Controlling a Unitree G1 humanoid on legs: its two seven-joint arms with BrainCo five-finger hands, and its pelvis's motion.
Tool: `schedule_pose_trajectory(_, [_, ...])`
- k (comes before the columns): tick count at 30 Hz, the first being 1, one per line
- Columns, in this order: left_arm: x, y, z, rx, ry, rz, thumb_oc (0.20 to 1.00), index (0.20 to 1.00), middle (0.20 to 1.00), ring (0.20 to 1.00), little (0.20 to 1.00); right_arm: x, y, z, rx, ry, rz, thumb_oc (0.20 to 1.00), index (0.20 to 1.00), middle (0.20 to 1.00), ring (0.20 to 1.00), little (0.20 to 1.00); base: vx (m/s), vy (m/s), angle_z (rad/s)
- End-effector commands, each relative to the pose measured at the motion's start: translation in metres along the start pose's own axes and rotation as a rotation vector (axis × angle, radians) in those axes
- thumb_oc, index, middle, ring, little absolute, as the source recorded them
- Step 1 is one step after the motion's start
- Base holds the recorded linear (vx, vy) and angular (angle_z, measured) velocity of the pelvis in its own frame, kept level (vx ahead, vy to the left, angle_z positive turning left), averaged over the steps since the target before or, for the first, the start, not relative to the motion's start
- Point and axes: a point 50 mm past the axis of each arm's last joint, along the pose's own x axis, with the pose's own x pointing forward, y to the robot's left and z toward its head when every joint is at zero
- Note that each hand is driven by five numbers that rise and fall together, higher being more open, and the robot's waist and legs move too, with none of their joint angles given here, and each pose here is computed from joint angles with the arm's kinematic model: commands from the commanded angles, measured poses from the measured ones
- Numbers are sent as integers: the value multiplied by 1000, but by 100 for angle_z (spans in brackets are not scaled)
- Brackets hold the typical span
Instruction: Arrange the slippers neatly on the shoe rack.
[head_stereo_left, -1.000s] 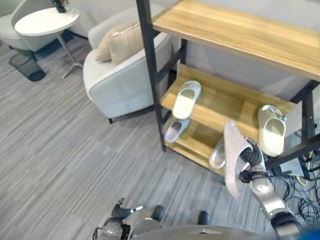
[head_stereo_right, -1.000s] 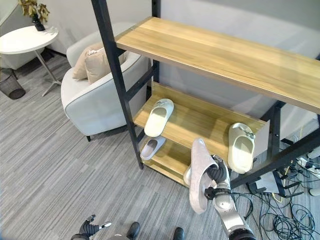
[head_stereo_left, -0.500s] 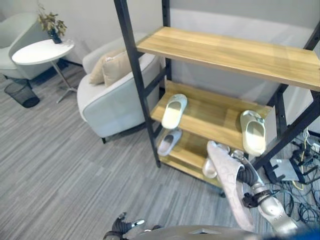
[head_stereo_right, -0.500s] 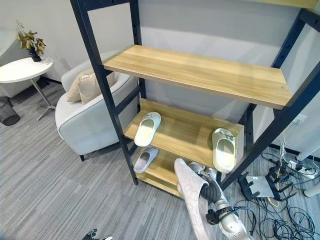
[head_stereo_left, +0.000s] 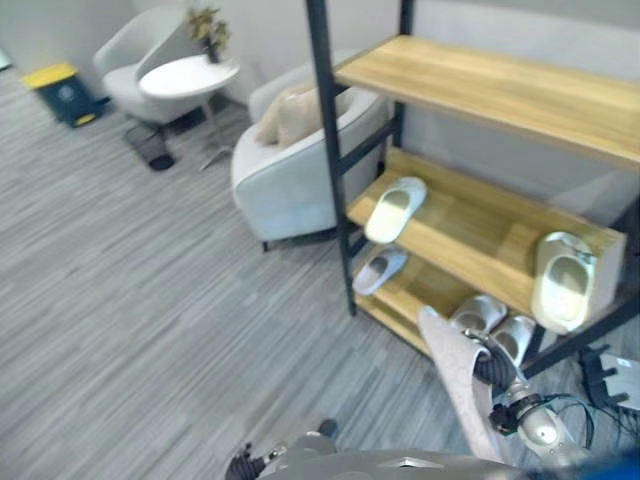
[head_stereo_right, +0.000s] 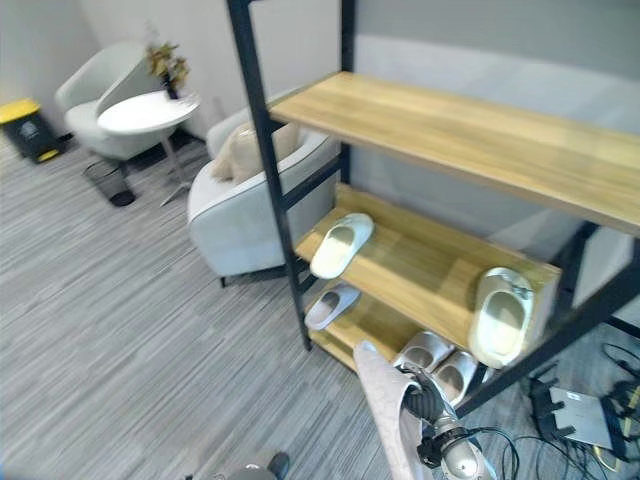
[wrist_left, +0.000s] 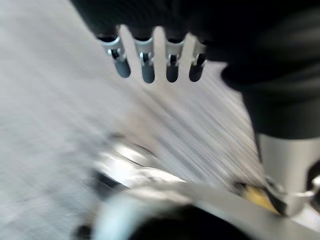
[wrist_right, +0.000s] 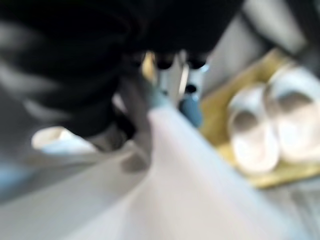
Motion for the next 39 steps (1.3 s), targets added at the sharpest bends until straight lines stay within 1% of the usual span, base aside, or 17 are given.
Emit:
schedule_pose_trajectory(1, [7, 32, 24, -3, -77, 122, 1000, 1000, 1000, 1000, 1000, 5, -8, 25, 23, -140, -86, 200, 200, 200, 200, 200, 77, 100, 21])
schedule_pose_trajectory(6, [9, 43, 37, 87, -109, 160, 1000, 1000, 1000, 1000, 1000, 8, -1, 30, 50, -151, -87, 200, 200, 200, 200, 200, 36, 165, 3])
schedule_pose_trajectory(9, [9, 41, 36, 134, -105, 148, 1000, 1000, 1000, 1000, 1000, 8, 4, 32, 41, -158, -69, 200, 200, 200, 200, 200, 119, 235, 18])
schedule_pose_trajectory(10, [11, 41, 51, 166, -160, 148, 1000, 1000, 1000, 1000, 1000, 3, 0, 39, 9, -202, -48, 200, 200, 200, 200, 200, 133, 259, -1])
schedule_pose_trajectory(15, [10, 12, 77, 160, -273, 85, 1000, 1000, 1000, 1000, 1000, 8, 14, 33, 21, -138, 0, 200, 200, 200, 200, 200, 95, 234, -12])
schedule_pose_trajectory(17, [9, 12, 85, 167, -314, 83, 1000, 1000, 1000, 1000, 1000, 10, 17, 32, 27, -127, 6, 200, 200, 200, 200, 200, -20, 169, -21])
schedule_pose_trajectory(24, [3, 26, 126, 85, -496, 90, 1000, 1000, 1000, 1000, 1000, 16, 23, 29, -7, -101, -5, 200, 200, 200, 200, 200, -69, 148, -6])
schedule_pose_trajectory(25, [-3, 31, 142, 39, -576, 82, 1000, 1000, 1000, 1000, 1000, 17, 23, 30, -27, -110, -11, 200, 200, 200, 200, 200, -185, 175, -16])
schedule_pose_trajectory(28, [-11, 26, 159, 3, -672, 34, 1000, 1000, 1000, 1000, 1000, 19, 20, 36, -49, -147, -23, 200, 200, 200, 200, 200, -130, 104, -22])
schedule_pose_trajectory(29, [-11, 26, 159, 3, -673, 34, 1000, 1000, 1000, 1000, 1000, 19, 20, 36, -49, -147, -23, 200, 200, 200, 200, 200, -131, 159, -30])
schedule_pose_trajectory(30, [-2, 29, 172, -33, -601, 71, 1000, 1000, 1000, 1000, 1000, 29, 24, 40, -45, -149, -14, 200, 200, 200, 200, 200, -10, 58, -15])
schedule_pose_trajectory(31, [-1, 24, 177, -14, -593, 67, 1000, 1000, 1000, 1000, 1000, 31, 26, 45, -40, -168, -8, 200, 200, 200, 200, 200, -42, 38, -25])
schedule_pose_trajectory(32, [-6, 20, 192, -5, -659, 71, 1000, 1000, 1000, 1000, 1000, 28, 23, 49, -70, -213, -3, 200, 200, 200, 200, 200, -41, -49, -30])
schedule_pose_trajectory(33, [-14, 13, 200, -52, -734, 30, 1000, 1000, 1000, 1000, 1000, 28, 19, 46, -70, -192, -24, 200, 200, 200, 200, 200, -18, -27, -34])
schedule_pose_trajectory(34, [-17, -2, 202, -167, -725, -51, 1000, 1000, 1000, 1000, 1000, 28, 19, 43, -102, -192, -26, 200, 200, 200, 200, 200, -3, 0, -13])
schedule_pose_trajectory(35, [-20, -10, 209, -168, -749, -74, 1000, 1000, 1000, 1000, 1000, 31, 17, 42, -125, -186, -35, 200, 200, 200, 200, 200, 11, -8, 10])
schedule_pose_trajectory(39, [-28, -15, 221, -260, -786, -137, 1000, 1000, 1000, 1000, 1000, 41, 8, 52, -178, -220, -70, 200, 200, 200, 200, 200, -36, -17, -3])
